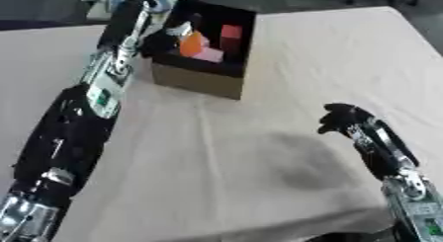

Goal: Pick up objects on the table and place them in the box.

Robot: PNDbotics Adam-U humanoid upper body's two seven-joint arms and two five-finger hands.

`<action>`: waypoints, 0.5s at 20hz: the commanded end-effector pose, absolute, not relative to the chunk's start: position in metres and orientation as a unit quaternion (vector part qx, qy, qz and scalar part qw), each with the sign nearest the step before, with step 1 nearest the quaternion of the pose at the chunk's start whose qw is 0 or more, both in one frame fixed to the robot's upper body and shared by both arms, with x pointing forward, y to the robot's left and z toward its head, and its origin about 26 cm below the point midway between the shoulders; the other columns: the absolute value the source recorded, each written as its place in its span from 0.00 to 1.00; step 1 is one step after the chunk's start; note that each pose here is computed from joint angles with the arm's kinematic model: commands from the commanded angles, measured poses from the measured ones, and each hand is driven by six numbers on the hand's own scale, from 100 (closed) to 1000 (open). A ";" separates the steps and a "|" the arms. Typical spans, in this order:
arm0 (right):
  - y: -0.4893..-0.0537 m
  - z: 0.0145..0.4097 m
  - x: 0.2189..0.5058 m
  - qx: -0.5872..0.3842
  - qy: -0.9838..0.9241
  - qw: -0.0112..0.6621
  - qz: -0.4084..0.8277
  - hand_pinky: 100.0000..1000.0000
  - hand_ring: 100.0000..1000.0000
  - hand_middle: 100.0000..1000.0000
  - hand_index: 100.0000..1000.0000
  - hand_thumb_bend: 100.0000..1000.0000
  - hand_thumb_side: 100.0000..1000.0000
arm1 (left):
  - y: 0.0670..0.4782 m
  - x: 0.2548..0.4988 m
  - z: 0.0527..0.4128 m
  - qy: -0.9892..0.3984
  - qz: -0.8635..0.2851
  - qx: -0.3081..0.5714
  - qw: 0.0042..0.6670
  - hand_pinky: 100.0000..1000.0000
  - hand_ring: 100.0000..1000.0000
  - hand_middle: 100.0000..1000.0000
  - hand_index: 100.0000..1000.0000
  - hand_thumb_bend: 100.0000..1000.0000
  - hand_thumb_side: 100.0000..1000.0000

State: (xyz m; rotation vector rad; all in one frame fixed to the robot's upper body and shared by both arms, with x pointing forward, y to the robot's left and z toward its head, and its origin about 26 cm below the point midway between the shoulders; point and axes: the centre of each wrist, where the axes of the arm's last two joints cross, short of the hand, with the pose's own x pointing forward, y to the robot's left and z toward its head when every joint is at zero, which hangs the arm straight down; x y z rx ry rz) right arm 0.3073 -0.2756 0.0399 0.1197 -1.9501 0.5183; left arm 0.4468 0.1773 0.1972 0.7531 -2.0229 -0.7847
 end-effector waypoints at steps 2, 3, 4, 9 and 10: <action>-0.282 0.047 0.309 0.039 -0.823 0.524 0.216 0.66 0.55 0.56 0.78 0.00 0.69 | 0.221 0.407 0.245 -0.881 -0.193 0.240 0.358 0.86 0.66 0.61 0.86 0.06 0.64; -0.282 0.047 0.309 0.038 -0.823 0.524 0.215 0.66 0.55 0.56 0.78 0.00 0.69 | 0.233 0.397 0.247 -0.891 -0.170 0.227 0.354 0.84 0.63 0.59 0.85 0.03 0.63; -0.283 0.047 0.308 0.037 -0.823 0.524 0.214 0.66 0.55 0.56 0.78 0.00 0.69 | 0.246 0.387 0.248 -0.898 -0.149 0.218 0.352 0.83 0.62 0.58 0.84 0.01 0.63; -0.284 0.048 0.309 0.035 -0.824 0.523 0.214 0.66 0.55 0.56 0.78 0.00 0.69 | 0.299 0.345 0.229 -0.902 -0.075 0.211 0.368 0.82 0.59 0.55 0.83 0.00 0.67; -0.284 0.049 0.309 0.034 -0.824 0.523 0.214 0.66 0.55 0.56 0.78 0.00 0.69 | 0.306 0.339 0.221 -0.898 -0.066 0.214 0.379 0.82 0.59 0.55 0.82 0.00 0.70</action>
